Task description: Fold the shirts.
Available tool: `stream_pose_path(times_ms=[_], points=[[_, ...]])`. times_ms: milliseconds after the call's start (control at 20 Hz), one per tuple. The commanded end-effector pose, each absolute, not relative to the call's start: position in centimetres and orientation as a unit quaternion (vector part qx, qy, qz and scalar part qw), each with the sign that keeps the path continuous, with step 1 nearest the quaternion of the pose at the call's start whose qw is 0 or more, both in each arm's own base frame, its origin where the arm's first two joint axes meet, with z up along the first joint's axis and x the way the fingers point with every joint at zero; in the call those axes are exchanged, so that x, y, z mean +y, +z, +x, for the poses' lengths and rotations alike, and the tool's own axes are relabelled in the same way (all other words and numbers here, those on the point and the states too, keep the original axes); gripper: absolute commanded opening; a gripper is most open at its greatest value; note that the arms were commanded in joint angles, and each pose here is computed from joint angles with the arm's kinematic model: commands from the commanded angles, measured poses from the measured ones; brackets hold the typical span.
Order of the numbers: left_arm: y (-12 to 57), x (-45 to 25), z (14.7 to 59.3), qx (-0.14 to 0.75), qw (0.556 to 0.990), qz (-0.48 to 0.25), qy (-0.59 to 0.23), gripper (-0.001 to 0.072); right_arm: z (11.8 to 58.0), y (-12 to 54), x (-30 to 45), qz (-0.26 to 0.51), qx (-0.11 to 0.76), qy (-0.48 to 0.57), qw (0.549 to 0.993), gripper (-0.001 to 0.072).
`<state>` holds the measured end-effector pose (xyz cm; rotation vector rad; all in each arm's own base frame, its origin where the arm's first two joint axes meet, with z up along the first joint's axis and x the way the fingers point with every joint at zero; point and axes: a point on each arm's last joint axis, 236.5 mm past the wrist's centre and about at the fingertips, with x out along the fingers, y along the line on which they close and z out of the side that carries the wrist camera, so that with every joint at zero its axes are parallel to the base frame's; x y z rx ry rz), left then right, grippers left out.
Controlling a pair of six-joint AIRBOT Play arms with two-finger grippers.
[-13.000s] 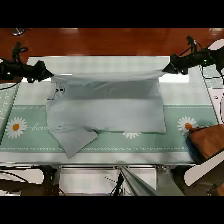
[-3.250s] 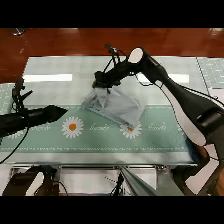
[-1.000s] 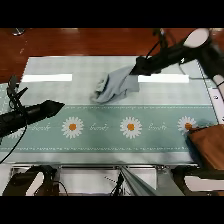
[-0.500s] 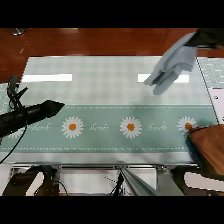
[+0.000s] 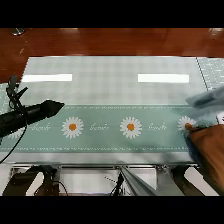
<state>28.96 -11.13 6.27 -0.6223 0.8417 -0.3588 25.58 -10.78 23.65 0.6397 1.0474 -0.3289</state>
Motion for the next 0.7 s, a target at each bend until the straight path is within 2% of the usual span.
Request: stream_pose_path(times_ms=[0,200,300,350,400,450,500,650], points=[[6.4,-10.9,29.2,0.395,0.854,-0.296,-0.167,0.0025,17.4,19.1,-13.8,0.324,0.509,-0.296,0.74,0.0025],[6.5,-10.8,29.4,0.389,0.857,-0.297,-0.164,0.0025,7.0,16.9,-17.3,0.278,0.527,-0.47,0.651,0.0026],[6.6,-10.8,29.5,0.387,0.857,-0.3,-0.164,0.0025,4.0,17.1,-17.6,0.276,0.504,-0.53,0.624,0.0026],[6.9,-10.9,29.6,0.383,0.855,-0.307,-0.165,0.0025,3.2,17.4,-18.0,0.27,0.492,-0.551,0.618,0.0053],[7.1,-11.1,29.7,0.381,0.853,-0.314,-0.168,0.0025,2.3,17.6,-18.4,0.267,0.485,-0.574,0.604,0.0224],[7.3,-11.3,29.7,0.38,0.851,-0.319,-0.172,0.0025,1.7,17.7,-18.7,0.27,0.479,-0.592,0.589,0.0545],[7.3,-11.5,29.6,0.38,0.851,-0.316,-0.175,0.0025,1.9,17.5,-18.9,0.272,0.482,-0.59,0.588,0.0633],[7.0,-11.4,30.0,0.382,0.853,-0.311,-0.174,0.0025,4.1,16.2,-19.7,0.282,0.503,-0.556,0.599,0.0632]])
